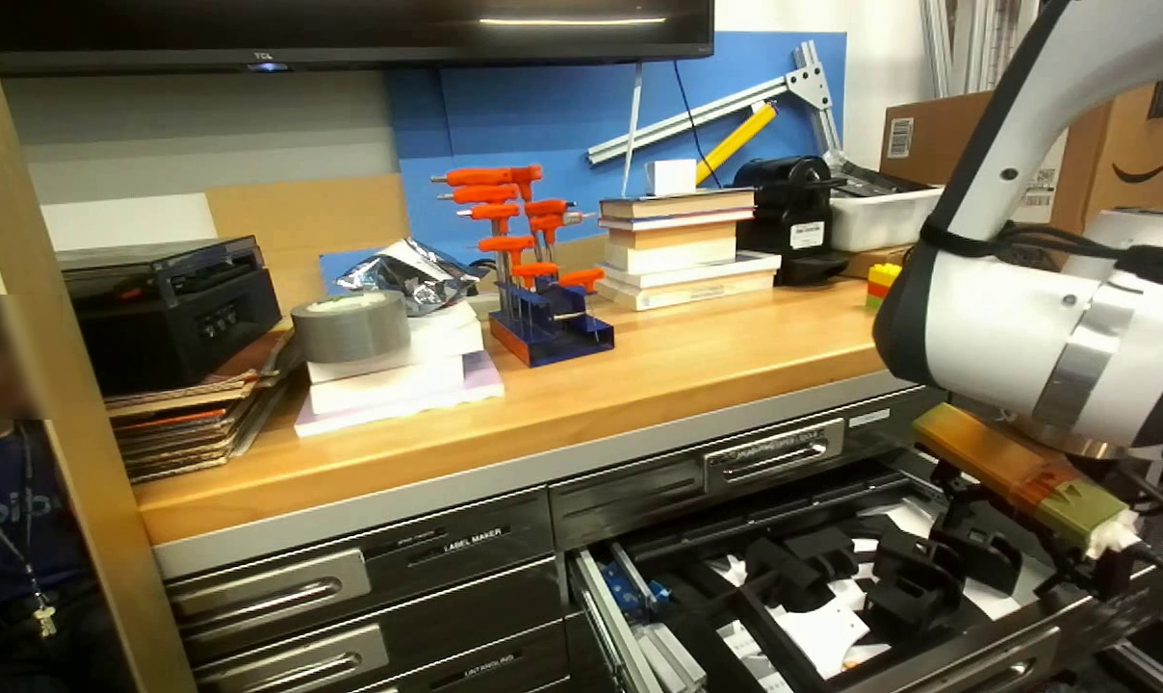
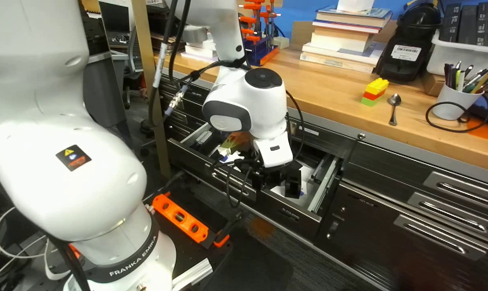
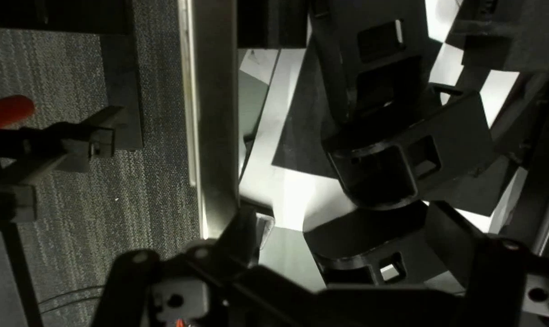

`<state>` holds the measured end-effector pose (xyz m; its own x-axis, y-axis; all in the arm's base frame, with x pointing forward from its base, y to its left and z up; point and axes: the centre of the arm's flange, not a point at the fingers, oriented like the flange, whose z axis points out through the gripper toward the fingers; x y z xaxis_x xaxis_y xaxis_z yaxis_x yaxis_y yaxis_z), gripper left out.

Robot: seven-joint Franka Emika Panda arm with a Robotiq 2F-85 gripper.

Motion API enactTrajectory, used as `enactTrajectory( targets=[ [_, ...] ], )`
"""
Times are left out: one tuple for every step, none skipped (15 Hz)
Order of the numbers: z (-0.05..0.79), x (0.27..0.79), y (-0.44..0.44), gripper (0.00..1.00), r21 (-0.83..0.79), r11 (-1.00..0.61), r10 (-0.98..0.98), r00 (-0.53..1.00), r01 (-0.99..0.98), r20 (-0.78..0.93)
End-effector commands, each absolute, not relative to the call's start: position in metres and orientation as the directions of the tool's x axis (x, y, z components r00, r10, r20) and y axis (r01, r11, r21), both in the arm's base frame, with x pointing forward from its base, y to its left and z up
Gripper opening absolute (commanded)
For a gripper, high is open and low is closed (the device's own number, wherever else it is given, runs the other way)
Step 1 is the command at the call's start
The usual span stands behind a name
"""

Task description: Put the black objects in the open drawer then close the drawer

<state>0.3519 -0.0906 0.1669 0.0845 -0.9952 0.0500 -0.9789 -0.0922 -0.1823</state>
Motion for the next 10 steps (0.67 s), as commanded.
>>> enactTrajectory(
  targets=[
    [0.225, 0.317, -0.072, 1.00, -0.246, -0.034, -0.996, 0.014, -0.969, 0.082],
    [0.230, 0.316, -0.070, 1.00, -0.253, -0.020, -0.996, -0.002, -0.967, 0.084],
    [0.233, 0.314, -0.068, 1.00, -0.261, -0.002, -0.996, -0.021, -0.965, 0.085],
    [0.235, 0.312, -0.067, 1.00, -0.257, 0.014, -0.996, -0.036, -0.966, 0.083],
    [0.235, 0.310, -0.066, 1.00, -0.240, 0.029, -0.995, -0.051, -0.970, 0.084],
    [0.231, 0.309, -0.066, 1.00, -0.196, 0.052, -0.994, -0.069, -0.979, 0.080],
    [0.230, 0.306, -0.067, 1.00, -0.183, 0.074, -0.993, -0.090, -0.980, 0.081],
    [0.229, 0.303, -0.067, 1.00, -0.174, 0.090, -0.991, -0.105, -0.981, 0.081],
    [0.230, 0.301, -0.066, 1.00, -0.171, 0.107, -0.989, -0.123, -0.979, 0.083],
    [0.229, 0.298, -0.066, 1.00, -0.167, 0.120, -0.987, -0.136, -0.979, 0.089]
  ],
)
